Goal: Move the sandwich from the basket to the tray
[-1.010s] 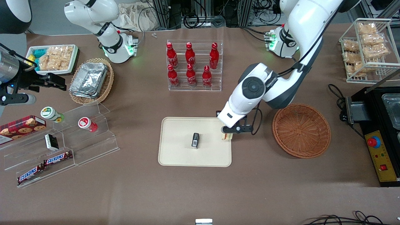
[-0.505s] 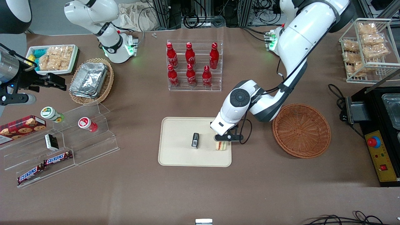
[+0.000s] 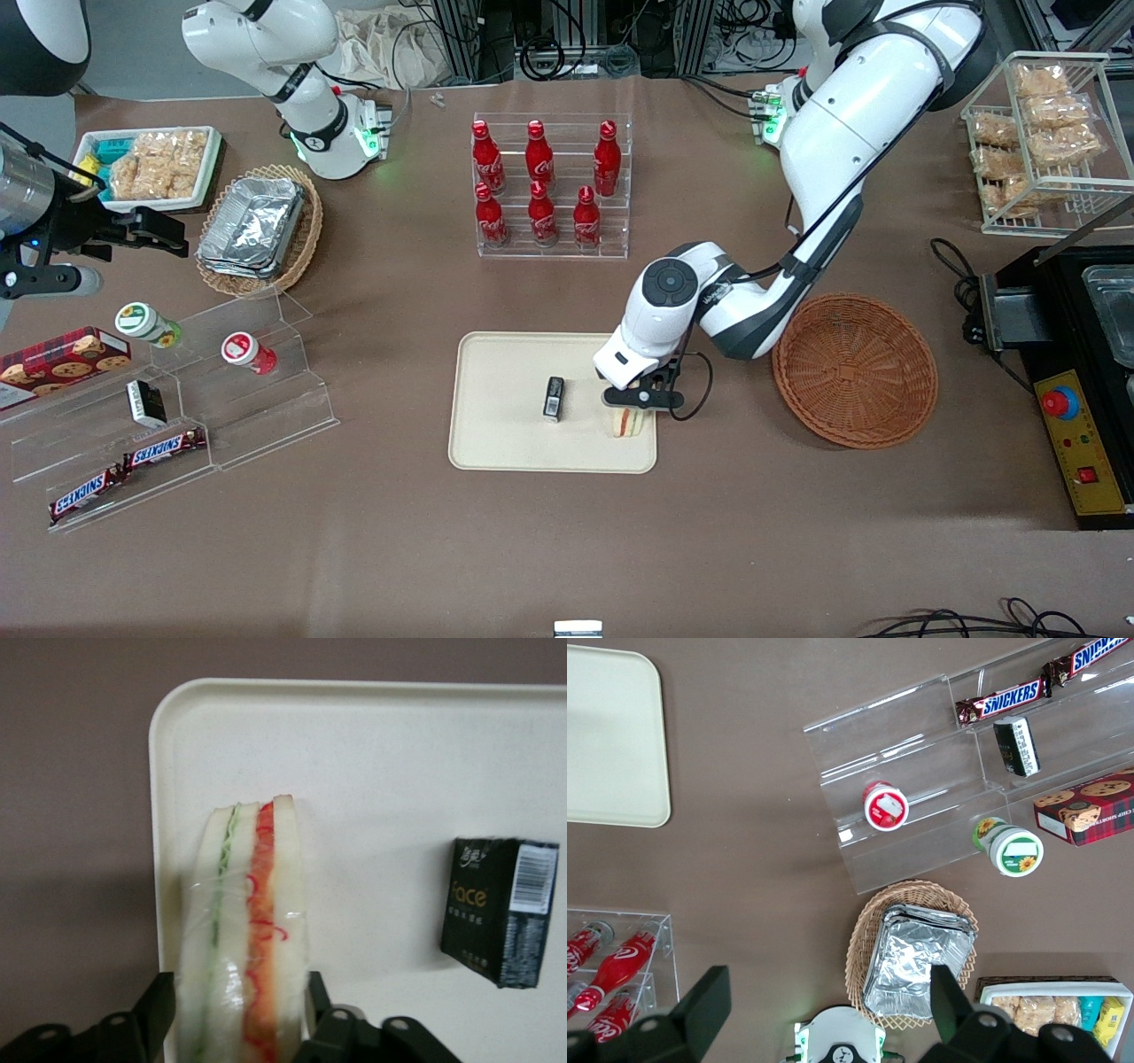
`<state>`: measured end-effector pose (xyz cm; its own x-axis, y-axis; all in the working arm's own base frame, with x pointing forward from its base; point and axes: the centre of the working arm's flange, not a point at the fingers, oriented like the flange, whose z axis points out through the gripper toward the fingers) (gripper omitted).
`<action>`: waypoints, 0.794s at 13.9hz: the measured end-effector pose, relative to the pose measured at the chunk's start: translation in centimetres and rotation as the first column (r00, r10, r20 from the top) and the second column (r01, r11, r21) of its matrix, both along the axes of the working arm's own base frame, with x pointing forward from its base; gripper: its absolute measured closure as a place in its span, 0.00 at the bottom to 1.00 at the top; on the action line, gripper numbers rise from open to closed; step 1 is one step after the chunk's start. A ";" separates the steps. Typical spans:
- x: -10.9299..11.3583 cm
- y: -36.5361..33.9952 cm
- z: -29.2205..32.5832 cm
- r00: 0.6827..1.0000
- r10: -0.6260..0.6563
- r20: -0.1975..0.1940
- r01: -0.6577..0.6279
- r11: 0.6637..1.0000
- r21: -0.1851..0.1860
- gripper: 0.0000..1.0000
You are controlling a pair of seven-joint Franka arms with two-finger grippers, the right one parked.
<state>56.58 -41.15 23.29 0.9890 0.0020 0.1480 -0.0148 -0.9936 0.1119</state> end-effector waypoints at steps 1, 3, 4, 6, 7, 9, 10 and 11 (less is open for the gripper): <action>0.3 0.0 1.3 0.999 0.049 0.008 -0.049 0.999 -0.003 0.15; 0.6 0.2 5.3 0.991 0.134 0.021 -0.135 0.991 0.021 0.00; 0.6 0.5 8.0 0.986 0.167 0.015 -0.168 0.985 0.032 0.00; 0.2 2.1 13.6 0.980 0.193 -0.039 -0.191 0.981 0.042 0.00; 0.2 3.7 16.1 0.982 0.171 -0.084 -0.168 0.985 0.044 0.00; 0.5 8.3 20.3 0.978 0.103 -0.182 -0.094 0.994 0.058 0.00; 0.8 11.3 22.1 0.972 0.081 -0.221 -0.064 0.994 0.083 0.00; 1.1 14.4 23.7 0.965 0.061 -0.255 -0.035 0.994 0.108 0.00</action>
<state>57.63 -26.74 47.04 0.9928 0.0484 -0.1098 0.0491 -0.9988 0.0043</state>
